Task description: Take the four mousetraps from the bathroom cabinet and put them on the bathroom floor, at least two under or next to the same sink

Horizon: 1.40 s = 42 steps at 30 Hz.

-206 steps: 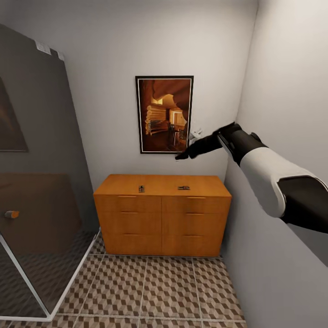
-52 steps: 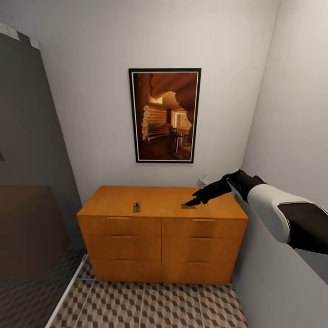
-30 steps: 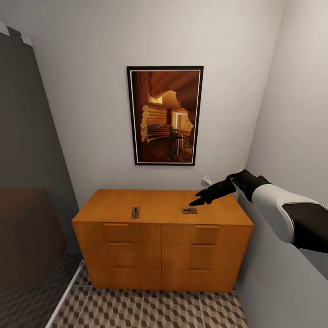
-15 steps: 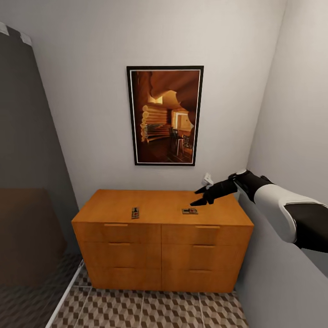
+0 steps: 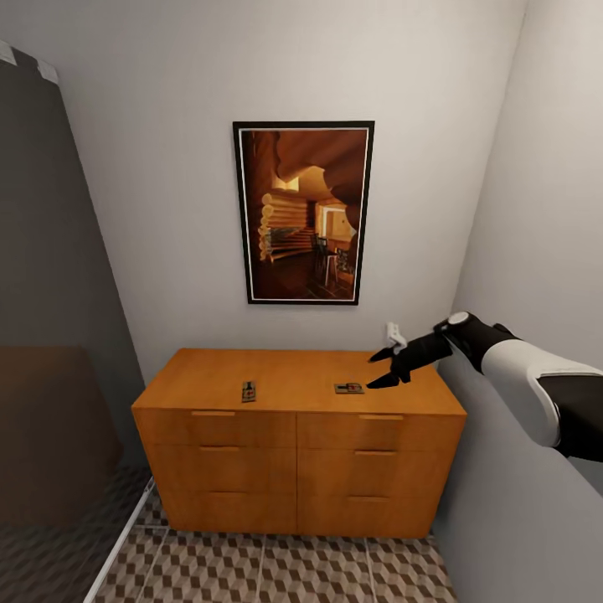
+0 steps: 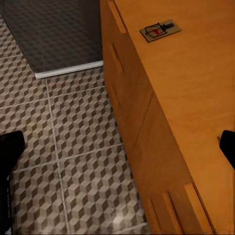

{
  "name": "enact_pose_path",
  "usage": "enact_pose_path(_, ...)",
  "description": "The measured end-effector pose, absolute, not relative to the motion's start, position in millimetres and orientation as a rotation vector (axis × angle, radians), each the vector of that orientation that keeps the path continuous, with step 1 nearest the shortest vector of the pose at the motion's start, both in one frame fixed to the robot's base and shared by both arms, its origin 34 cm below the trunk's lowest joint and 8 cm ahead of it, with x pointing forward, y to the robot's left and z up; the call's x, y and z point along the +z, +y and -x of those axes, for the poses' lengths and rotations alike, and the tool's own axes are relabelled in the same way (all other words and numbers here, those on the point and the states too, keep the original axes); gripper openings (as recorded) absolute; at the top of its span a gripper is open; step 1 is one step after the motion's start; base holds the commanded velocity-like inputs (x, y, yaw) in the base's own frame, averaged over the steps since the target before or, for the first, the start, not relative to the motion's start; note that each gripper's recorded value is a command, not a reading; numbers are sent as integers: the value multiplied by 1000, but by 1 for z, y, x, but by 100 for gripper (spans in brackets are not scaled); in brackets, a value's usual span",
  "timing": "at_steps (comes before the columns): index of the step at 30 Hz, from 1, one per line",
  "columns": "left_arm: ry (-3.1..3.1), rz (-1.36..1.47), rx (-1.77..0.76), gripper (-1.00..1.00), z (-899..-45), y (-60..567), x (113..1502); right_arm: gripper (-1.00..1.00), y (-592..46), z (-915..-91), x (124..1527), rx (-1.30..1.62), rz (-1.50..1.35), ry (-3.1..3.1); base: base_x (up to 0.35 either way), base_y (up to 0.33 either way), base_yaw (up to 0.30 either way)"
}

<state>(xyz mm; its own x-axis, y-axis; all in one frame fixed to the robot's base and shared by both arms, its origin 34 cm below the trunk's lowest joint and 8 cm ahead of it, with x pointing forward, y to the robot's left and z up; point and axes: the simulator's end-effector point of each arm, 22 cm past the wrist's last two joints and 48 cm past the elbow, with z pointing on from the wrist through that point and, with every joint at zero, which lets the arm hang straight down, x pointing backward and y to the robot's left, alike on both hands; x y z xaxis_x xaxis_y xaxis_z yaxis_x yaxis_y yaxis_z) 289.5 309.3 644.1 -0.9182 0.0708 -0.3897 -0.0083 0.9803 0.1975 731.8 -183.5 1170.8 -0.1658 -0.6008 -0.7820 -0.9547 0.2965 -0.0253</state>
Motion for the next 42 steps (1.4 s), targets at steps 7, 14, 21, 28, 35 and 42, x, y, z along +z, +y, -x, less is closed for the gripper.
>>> enact_pose_path(7, 2722, -44, 274, 100, -289, 310, 644, 100, -192, -726, 1160, 613, 1449, 1880, 0, 0, 0)
enact_pose_path(14, 2722, -44, 274, 100, -289, 310, 644, 100, -189, -714, 1156, 659, 1498, 1879, 0, 0, 0)
enact_pose_path(21, 2722, -45, 274, 100, -289, 309, 644, 100, -189, -710, 1156, 675, 1509, 1880, 0, 0, 0)
enact_pose_path(28, 2722, -45, 274, 100, -289, 309, 644, 100, -189, -709, 1155, 681, 1511, 1881, 0, 0, 0)
enact_pose_path(35, 2727, -46, 272, 100, -286, 308, 643, 100, -189, -709, 1155, 682, 1510, 1881, 64, 0, 0)
enact_pose_path(42, 2732, -48, 272, 100, -281, 308, 642, 100, -189, -708, 1153, 685, 1510, 1885, 169, 0, 0)
